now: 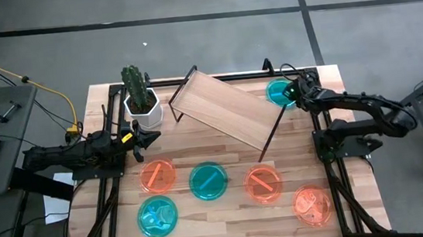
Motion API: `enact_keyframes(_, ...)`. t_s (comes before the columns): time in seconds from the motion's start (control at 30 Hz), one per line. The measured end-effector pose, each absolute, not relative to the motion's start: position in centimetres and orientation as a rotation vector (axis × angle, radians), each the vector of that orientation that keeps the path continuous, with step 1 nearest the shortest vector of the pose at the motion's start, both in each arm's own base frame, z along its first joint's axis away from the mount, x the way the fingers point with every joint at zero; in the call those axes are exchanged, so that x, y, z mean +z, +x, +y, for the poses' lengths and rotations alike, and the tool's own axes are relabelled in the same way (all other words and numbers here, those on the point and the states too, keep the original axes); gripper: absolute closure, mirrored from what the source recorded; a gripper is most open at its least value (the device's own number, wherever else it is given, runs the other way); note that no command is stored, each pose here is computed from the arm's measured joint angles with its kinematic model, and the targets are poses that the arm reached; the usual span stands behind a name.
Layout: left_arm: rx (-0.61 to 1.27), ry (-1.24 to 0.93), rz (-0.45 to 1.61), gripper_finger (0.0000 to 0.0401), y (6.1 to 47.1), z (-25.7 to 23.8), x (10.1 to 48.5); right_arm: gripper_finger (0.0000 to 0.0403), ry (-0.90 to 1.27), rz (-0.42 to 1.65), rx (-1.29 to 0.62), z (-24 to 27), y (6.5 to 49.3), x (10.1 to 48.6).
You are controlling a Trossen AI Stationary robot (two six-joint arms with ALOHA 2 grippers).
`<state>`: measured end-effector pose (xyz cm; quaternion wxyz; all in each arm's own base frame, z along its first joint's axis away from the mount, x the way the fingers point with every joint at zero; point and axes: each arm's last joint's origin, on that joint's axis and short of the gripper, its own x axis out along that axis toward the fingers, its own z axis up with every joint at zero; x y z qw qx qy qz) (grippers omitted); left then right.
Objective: Place and stack plates onto a shelf
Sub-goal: Put the top right blue plate on the shelf
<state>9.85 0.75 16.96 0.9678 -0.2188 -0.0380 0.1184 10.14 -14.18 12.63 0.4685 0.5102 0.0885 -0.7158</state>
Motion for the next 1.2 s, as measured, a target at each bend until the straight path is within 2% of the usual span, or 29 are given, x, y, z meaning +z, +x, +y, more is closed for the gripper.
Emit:
enact_keyframes(0.37,0.24,-0.442,-0.076,0.04,9.8,0.8,16.9,0.0239,1.274,0.136,-1.855,-15.3,10.9,10.6)
enact_keyframes(0.47,0.24,-0.443,-0.076,0.04,9.8,0.8,16.9,0.0276,1.269,0.125,-1.863,-15.4,10.8,10.6)
enact_keyframes(0.6,0.24,-0.442,-0.076,0.04,9.8,0.8,17.0,0.0369,1.291,0.116,-1.873,-15.6,10.4,10.5)
enact_keyframes(0.67,0.24,-0.442,-0.076,0.04,9.8,0.8,17.0,0.0392,1.304,0.105,-1.858,-15.6,10.4,10.7)
enact_keyframes(0.83,0.24,-0.442,-0.076,0.04,9.8,0.8,16.9,0.04,1.301,0.109,-1.742,-15.4,10.4,12.1)
enact_keyframes(1.2,0.24,-0.442,-0.076,0.04,9.8,0.8,17.0,0.0403,1.147,-0.102,-1.576,-13.7,8.8,17.7)
